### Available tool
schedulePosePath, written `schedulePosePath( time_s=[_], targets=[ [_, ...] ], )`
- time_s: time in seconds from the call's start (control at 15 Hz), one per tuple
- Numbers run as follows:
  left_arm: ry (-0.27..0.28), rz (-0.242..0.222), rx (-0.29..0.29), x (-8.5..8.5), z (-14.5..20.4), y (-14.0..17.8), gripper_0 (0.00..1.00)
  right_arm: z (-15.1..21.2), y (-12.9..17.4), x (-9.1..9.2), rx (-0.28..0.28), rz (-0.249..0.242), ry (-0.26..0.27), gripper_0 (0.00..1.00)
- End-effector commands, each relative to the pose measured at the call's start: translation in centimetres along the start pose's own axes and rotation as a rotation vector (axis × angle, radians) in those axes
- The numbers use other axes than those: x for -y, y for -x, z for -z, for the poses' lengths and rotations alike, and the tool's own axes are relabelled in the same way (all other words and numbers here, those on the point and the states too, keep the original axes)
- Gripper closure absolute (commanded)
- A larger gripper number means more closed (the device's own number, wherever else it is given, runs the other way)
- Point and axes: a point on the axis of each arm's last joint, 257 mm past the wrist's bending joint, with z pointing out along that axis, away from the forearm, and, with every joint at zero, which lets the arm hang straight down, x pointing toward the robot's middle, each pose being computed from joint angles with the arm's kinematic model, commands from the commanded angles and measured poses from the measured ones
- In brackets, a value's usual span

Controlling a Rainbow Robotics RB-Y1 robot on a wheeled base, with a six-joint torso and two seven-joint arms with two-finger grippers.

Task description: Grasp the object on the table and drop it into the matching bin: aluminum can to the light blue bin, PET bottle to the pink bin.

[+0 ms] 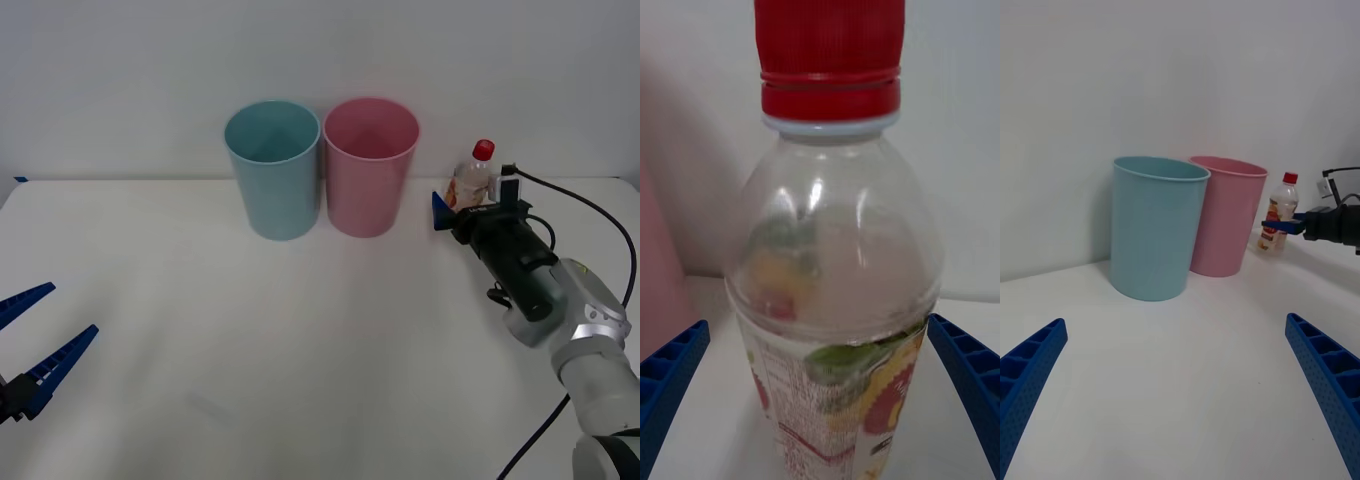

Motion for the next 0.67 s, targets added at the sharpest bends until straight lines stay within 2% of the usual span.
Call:
schedulePosePath(
  time_s=[0.07, 0.47, 0.53, 0.6, 0.67],
  targets=[
    [0.000, 0.000, 0.000, 0.00, 0.00, 0.00, 0.00, -1.23, 0.40, -0.02, -0.020, 0.004, -0.016, 0.00],
    [0.000, 0.000, 0.000, 0.00, 0.00, 0.00, 0.00, -1.64, 0.54, 0.24, -0.031, 0.021, -0.032, 0.00],
    [0.000, 0.000, 0.000, 0.00, 0.00, 0.00, 0.00, -1.64, 0.56, 0.20, -0.030, 0.022, -0.030, 0.37],
    [0.000, 0.000, 0.000, 0.00, 0.00, 0.00, 0.00, -1.64, 0.53, 0.28, -0.031, 0.021, -0.033, 0.89],
    [0.000, 0.000, 0.000, 0.00, 0.00, 0.00, 0.00, -1.64, 0.54, 0.28, -0.031, 0.021, -0.033, 1.00]
  ],
)
